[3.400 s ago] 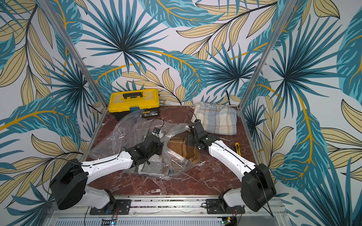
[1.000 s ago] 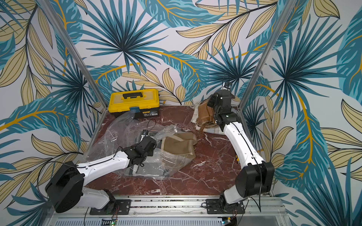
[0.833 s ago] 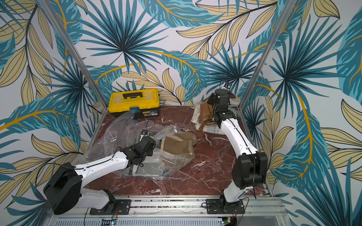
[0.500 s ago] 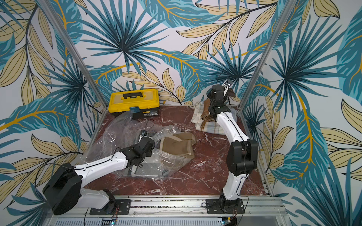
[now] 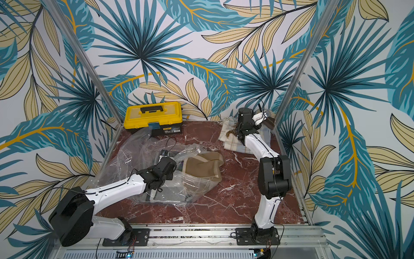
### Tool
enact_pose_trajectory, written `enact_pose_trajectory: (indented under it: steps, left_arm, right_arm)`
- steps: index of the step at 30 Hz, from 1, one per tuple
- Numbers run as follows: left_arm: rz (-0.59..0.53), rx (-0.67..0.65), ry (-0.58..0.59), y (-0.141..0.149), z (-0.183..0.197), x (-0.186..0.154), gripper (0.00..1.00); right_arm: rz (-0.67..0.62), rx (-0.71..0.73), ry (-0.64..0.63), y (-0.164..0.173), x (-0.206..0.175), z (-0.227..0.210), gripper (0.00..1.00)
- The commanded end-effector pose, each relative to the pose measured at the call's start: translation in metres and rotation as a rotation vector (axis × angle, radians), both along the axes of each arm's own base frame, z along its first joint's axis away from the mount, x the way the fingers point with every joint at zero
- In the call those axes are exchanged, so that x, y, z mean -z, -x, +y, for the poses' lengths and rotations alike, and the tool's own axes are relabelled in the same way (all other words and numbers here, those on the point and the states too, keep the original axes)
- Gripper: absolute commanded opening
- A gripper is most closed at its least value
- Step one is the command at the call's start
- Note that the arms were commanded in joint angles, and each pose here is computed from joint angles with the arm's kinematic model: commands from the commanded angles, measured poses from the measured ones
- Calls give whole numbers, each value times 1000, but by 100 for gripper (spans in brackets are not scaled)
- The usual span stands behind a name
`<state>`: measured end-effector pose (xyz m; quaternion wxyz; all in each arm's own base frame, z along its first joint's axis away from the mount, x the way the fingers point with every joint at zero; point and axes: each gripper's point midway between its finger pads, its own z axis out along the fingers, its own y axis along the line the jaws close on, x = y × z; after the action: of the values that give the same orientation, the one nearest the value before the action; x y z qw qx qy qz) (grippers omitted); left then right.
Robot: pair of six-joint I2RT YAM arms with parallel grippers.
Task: Take the blanket out of the vacuum bag
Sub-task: Place the blanket at the corner of the board.
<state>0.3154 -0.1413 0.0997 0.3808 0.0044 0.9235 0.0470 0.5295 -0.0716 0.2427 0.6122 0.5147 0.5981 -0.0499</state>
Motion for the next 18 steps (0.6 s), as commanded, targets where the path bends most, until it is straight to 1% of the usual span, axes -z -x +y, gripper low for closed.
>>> enact_pose_trajectory:
  steps: [1,3,6,8,11,13,14,15,17,18]
  left_arm:
    - [4,1,-10,0,6,2,0]
    - [3,4,10,1,4,2,0]
    - [4,6,35,3,2,2,0]
    - [1,10,50,4,0,1,0]
    - [1,10,61,6,0,0,0]
    - [0,15,75,7,0,1,0]
    - [-2,19,86,8,-2,2,0]
    - [-3,23,99,8,-3,3,0]
    - [8,25,110,11,-4,7,0]
    - [3,30,124,10,-7,6,0]
  right_arm:
    - [-47,140,-47,38,9,-17,0]
    - [5,156,-32,54,25,-20,0]
    - [66,188,8,73,35,-27,0]
    - [96,196,35,81,37,-31,0]
    - [185,158,121,83,31,-32,0]
    - [270,119,202,80,18,-31,21]
    - [330,106,248,81,11,-30,33]
    - [387,103,290,84,5,-29,43]
    - [469,112,347,92,-7,-30,58]
    - [496,108,370,95,-12,-30,62]
